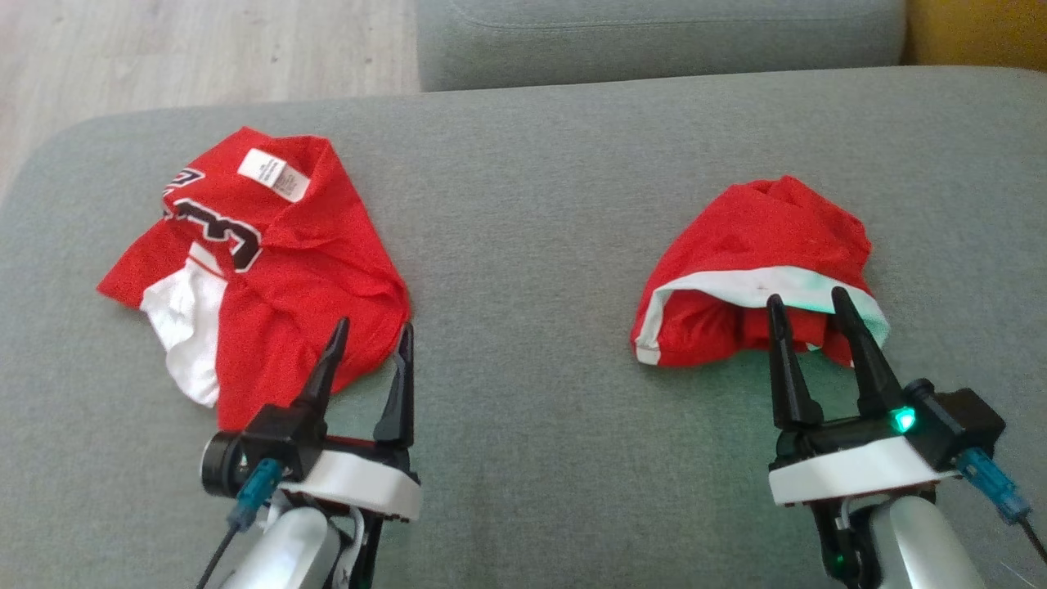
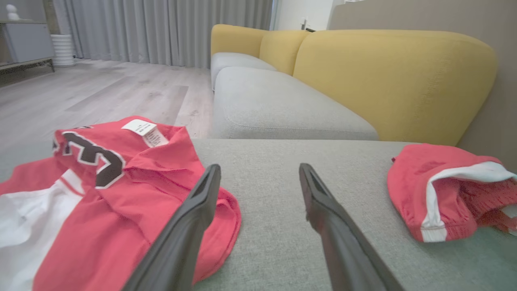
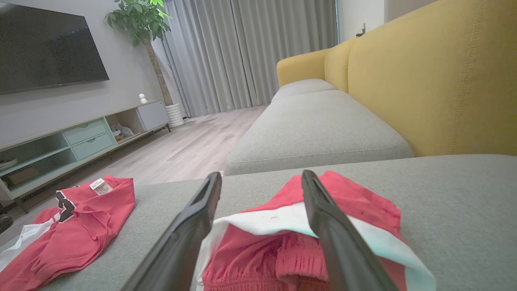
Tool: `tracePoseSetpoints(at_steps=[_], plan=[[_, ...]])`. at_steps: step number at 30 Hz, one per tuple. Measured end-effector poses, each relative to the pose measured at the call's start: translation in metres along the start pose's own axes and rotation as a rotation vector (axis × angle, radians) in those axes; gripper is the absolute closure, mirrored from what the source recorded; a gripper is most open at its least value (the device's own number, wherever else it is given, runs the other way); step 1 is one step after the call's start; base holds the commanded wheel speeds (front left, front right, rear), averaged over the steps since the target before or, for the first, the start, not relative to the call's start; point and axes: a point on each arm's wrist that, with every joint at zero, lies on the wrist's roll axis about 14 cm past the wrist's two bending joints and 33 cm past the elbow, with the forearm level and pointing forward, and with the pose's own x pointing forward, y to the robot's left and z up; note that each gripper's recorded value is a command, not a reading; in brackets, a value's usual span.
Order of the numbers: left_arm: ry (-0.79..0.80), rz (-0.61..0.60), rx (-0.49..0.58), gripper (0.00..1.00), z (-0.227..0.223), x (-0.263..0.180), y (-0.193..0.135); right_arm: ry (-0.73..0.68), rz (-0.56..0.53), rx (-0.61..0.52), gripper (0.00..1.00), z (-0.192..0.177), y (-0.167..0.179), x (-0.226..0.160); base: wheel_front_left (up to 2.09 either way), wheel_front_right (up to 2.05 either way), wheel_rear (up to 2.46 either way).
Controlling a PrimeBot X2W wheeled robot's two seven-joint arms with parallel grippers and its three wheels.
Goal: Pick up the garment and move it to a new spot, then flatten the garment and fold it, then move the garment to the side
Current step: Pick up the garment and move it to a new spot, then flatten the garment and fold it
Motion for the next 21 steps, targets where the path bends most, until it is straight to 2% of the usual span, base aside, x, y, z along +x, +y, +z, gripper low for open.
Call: tracePoseSetpoints(at_steps=[8, 13, 16, 21], plan=[[-0.049, 0.029, 0.009, 0.00, 0.014, -0.003, 0.012, 0.028, 0.054, 0.019, 0.00, -0.010, 0.018, 0.006, 0.00, 0.00, 0.00], [-0.041, 0.022, 0.008, 0.00, 0.011, -0.003, 0.010, 0.188, 0.124, 0.055, 0.00, -0.056, 0.043, -0.003, 0.00, 0.00, 0.00], [-0.033, 0.025, -0.003, 0.00, 0.007, -0.004, 0.010, 0.311, 0.148, 0.030, 0.00, -0.081, 0.048, -0.002, 0.00, 0.00, 0.00], [-0.025, 0.037, -0.014, 0.00, 0.005, -0.006, 0.014, 0.380, 0.158, 0.016, 0.00, -0.095, 0.048, 0.010, 0.00, 0.00, 0.00]])
